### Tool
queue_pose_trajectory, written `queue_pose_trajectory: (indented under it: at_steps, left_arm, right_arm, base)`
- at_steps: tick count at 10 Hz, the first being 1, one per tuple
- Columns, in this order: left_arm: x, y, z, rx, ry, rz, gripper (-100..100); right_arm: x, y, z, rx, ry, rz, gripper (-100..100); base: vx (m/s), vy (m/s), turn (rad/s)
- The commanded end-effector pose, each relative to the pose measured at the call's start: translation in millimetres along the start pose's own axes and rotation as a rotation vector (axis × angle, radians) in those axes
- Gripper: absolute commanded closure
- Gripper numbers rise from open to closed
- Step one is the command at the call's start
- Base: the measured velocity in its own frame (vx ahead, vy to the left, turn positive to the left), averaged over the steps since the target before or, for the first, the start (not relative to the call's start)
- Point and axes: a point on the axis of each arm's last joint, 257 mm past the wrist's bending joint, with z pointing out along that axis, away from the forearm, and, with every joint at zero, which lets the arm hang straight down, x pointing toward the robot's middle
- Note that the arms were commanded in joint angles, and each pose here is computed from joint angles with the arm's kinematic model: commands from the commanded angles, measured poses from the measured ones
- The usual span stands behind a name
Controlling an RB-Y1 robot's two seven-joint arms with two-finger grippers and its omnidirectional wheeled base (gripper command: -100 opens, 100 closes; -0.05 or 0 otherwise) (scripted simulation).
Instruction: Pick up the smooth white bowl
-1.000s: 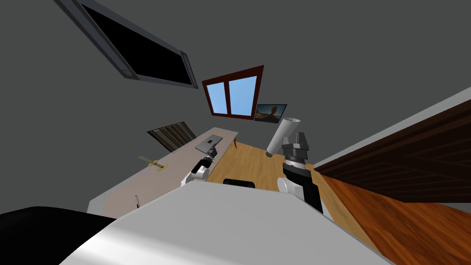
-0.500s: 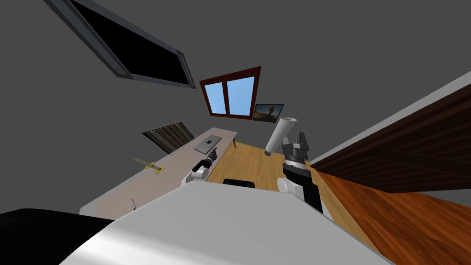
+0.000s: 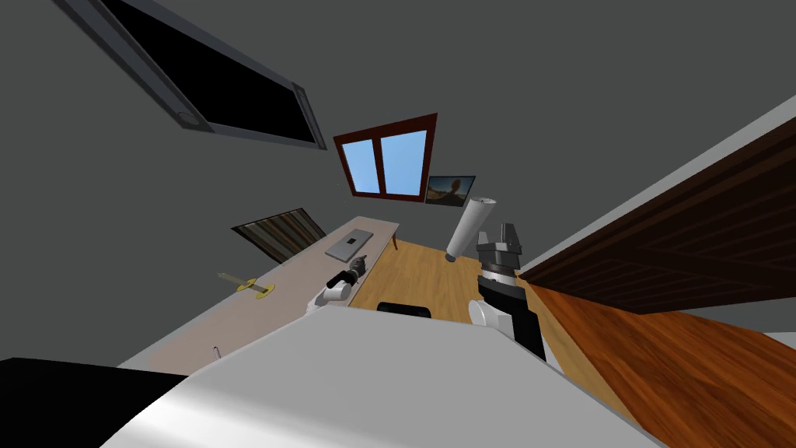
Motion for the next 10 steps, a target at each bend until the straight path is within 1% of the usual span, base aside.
queue_pose_trajectory:
  at_steps: [1, 2, 3, 4, 5, 6, 7, 8, 9, 10]
  left_arm:
    - [-4.9, 17.1, 4.7, -0.056, 0.003, -0.005, -100]
    - [-9.2, 24.5, 4.2, -0.070, -0.006, -0.006, -100]
    - [-12.6, 35.6, 6.7, -0.113, -0.002, -0.008, -100]
    - [-20.7, 53.2, 7.4, -0.167, -0.008, -0.012, -100]
    - [-22.6, 56.1, 6.9, -0.173, -0.011, -0.013, -100]
    - [-25.0, 63.5, 8.3, -0.208, -0.006, -0.013, -100]
    - [-29.3, 70.0, 7.0, -0.220, -0.014, -0.015, -100]
    - [-34.8, 80.6, 6.8, -0.261, -0.014, -0.016, -100]
    - [-36.1, 82.5, 6.3, -0.265, -0.017, -0.017, -100]
    - [-41.9, 92.4, 5.5, -0.303, -0.018, -0.018, -100]
  right_arm:
    - [0.0, 0.0, 0.0, 0.000, 0.000, 0.000, 0]
    - [0.0, 0.0, 0.0, 0.000, 0.000, 0.000, 0]
    - [0.0, 0.0, 0.0, 0.000, 0.000, 0.000, 0]
    - [0.0, 0.0, 0.0, 0.000, 0.000, 0.000, 0]
    - [0.0, 0.0, 0.0, 0.000, 0.000, 0.000, 0]
    - [0.0, 0.0, 0.0, 0.000, 0.000, 0.000, 0]
    - [0.0, 0.0, 0.0, 0.000, 0.000, 0.000, 0]
    - [0.0, 0.0, 0.0, 0.000, 0.000, 0.000, 0]
    - [0.0, 0.0, 0.0, 0.000, 0.000, 0.000, 0]
    - [0.0, 0.0, 0.0, 0.000, 0.000, 0.000, 0]
  base:
    - [0.002, 0.023, -0.053]
    - [0.003, 0.020, -0.036]
    - [0.000, 0.024, -0.055]
    - [0.005, 0.037, -0.105]
    - [0.005, 0.033, -0.034]
    - [0.008, 0.030, -0.058]
    - [0.006, 0.026, -0.035]
    - [0.005, 0.036, -0.043]
    - [0.005, 0.029, -0.033]
    - [0.007, 0.027, -0.058]
